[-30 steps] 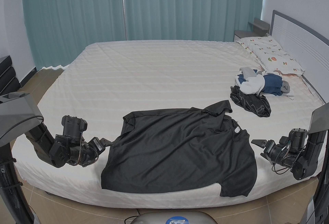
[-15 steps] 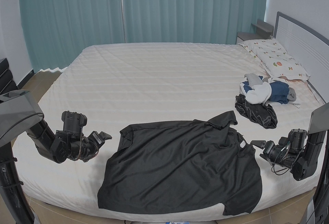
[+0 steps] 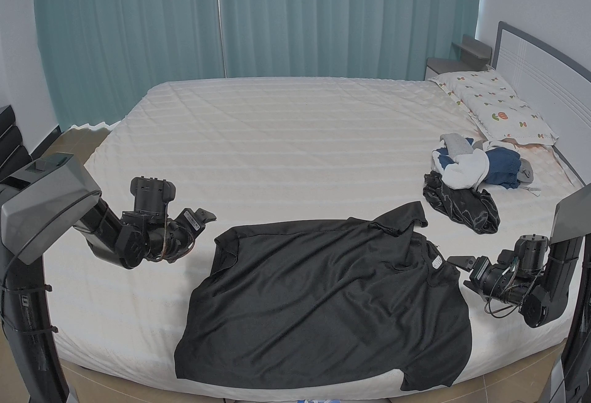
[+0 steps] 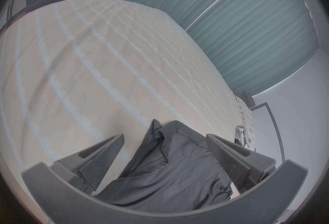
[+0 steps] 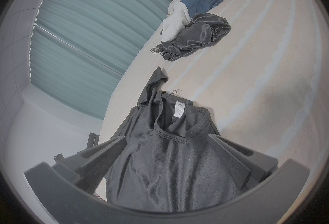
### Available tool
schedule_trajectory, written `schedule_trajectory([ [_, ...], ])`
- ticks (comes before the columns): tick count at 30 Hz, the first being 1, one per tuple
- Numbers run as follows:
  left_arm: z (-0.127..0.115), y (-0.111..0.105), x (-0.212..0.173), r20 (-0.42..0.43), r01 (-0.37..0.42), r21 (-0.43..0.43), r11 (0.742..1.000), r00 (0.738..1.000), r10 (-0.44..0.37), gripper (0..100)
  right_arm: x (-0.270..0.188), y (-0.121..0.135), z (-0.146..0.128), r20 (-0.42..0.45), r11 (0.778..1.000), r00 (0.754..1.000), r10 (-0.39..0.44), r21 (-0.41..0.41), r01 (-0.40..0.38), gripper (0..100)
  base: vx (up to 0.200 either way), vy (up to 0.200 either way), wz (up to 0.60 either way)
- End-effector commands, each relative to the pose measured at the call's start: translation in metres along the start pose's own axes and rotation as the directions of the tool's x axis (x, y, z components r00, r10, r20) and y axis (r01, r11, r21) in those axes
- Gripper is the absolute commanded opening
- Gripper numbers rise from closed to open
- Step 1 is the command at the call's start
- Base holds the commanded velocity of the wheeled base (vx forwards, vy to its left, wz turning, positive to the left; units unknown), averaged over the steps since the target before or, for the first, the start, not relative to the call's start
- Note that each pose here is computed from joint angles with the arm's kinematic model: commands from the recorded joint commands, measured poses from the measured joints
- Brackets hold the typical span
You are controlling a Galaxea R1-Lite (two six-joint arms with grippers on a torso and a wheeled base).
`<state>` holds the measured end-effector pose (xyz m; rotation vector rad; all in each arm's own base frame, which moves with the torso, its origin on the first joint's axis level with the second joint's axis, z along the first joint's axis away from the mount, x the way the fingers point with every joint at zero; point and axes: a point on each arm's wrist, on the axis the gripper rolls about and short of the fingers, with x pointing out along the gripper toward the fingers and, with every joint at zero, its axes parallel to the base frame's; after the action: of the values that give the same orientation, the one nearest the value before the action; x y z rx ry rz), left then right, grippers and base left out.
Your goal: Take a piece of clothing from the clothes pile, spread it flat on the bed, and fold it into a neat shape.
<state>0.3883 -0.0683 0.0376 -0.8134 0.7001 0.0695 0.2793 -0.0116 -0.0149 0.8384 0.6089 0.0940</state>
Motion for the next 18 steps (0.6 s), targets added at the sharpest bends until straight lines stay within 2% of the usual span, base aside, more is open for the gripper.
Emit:
schedule_trajectory([
  [1, -0.012, -0.004, 0.038, -0.047, -0.014, 0.021, 1.0, 0.999, 0.015, 100, 0.003, -0.004, -0.003, -0.011, 1.0, 1.0, -0.012, 0.007, 0.012, 100, 0.0, 0.0, 0.0],
  [8, -0.021, -0.022, 0.062, -0.072, 0.008, 0.046, 0.999, 0.997, -0.004, 100, 0.004, -0.004, -0.002, -0.007, 1.0, 1.0, -0.008, 0.005, 0.008, 100, 0.0, 0.0, 0.0],
  [18, -0.023, -0.019, 0.067, -0.085, -0.009, 0.047, 0.999, 0.996, 0.013, 100, 0.004, -0.004, -0.001, -0.006, 1.0, 1.0, -0.009, 0.005, 0.009, 100, 0.0, 0.0, 0.0],
])
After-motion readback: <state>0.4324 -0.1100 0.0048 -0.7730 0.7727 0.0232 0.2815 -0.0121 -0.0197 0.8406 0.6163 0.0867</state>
